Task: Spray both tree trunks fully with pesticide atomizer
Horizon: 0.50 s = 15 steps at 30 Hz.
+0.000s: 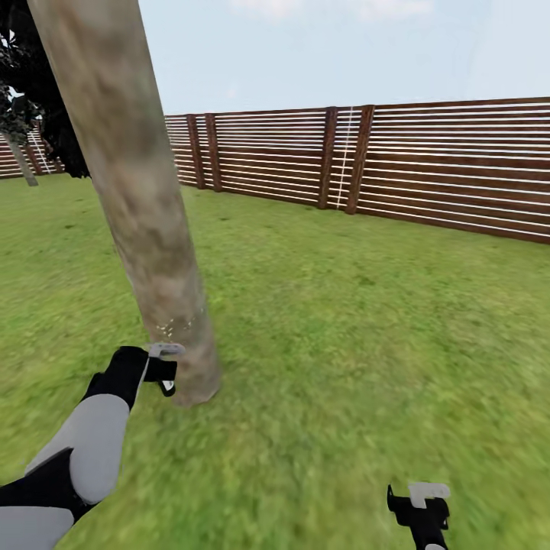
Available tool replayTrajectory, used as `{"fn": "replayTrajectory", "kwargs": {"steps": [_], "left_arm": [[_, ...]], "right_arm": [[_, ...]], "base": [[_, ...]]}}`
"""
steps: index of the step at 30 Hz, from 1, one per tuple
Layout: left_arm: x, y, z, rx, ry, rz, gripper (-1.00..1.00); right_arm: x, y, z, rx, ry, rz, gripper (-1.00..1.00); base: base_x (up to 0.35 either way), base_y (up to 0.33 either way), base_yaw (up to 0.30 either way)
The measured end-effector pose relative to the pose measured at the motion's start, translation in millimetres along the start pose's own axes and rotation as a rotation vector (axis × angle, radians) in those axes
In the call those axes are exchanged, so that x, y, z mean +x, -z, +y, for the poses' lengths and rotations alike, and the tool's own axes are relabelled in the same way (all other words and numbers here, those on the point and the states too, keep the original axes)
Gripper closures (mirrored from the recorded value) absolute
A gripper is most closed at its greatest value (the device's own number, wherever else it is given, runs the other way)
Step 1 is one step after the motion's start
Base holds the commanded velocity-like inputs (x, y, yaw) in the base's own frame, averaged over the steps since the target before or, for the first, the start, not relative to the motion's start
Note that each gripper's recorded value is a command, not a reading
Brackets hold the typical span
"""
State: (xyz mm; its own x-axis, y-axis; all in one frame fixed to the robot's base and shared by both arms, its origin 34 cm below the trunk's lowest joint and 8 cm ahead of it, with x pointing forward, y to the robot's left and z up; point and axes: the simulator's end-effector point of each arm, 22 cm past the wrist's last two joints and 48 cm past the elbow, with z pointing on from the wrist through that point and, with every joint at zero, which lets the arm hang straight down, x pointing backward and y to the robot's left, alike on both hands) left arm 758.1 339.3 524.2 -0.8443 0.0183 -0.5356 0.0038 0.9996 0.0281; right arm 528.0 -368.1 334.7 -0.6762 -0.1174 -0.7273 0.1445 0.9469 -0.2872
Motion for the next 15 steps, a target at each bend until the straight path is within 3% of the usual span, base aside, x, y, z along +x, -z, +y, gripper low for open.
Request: {"fn": "replayTrajectory", "kwargs": {"steps": [2, 4, 7, 8, 10, 12, 15], "left_arm": [[0.9, -1.3, -8.4, 0.007, -0.008, 0.002, 1.0], [12.4, -3.2, 4.3, -0.014, -0.001, 0.013, 1.0], [54.2, -3.1, 69.4, -0.098, 0.061, 0.047, 1.0], [66.4, -5.4, 71.2, -0.095, 0.078, 0.06, 1.0], [82.4, -10.4, 64.9, -0.082, 0.084, 0.082, 1.0], [94.6, -20.7, 22.1, -0.019, 0.083, 0.106, 1.0], [91.8, -23.9, 18.9, -0.058, 0.063, 0.085, 1.0]], "right_arm": [[0.0, 0.0, 0.0, 0.0, 0.0, 0.0, -1.0], [0.1, -0.1, 0.1, 0.0, 0.0, 0.0, -1.0], [0.0, -0.2, 0.4, -0.001, 0.001, 0.0, -1.0], [0.1, -0.2, 0.3, -0.001, 0.001, 0.0, -1.0], [0.1, -0.2, 0.2, 0.0, 0.0, 0.0, -1.0], [0.1, -0.1, 0.1, 0.0, 0.0, 0.0, -1.0], [0.0, -0.1, 0.3, 0.0, 0.001, 0.0, -1.0]], "base": [[0.231, -0.198, 0.0], [0.21, -0.21, 0.022], [0.137, -0.249, 0.229], [0.102, -0.265, 0.268], [0.096, -0.267, 0.273], [0.093, -0.269, 0.277], [0.093, -0.27, 0.277]]}}
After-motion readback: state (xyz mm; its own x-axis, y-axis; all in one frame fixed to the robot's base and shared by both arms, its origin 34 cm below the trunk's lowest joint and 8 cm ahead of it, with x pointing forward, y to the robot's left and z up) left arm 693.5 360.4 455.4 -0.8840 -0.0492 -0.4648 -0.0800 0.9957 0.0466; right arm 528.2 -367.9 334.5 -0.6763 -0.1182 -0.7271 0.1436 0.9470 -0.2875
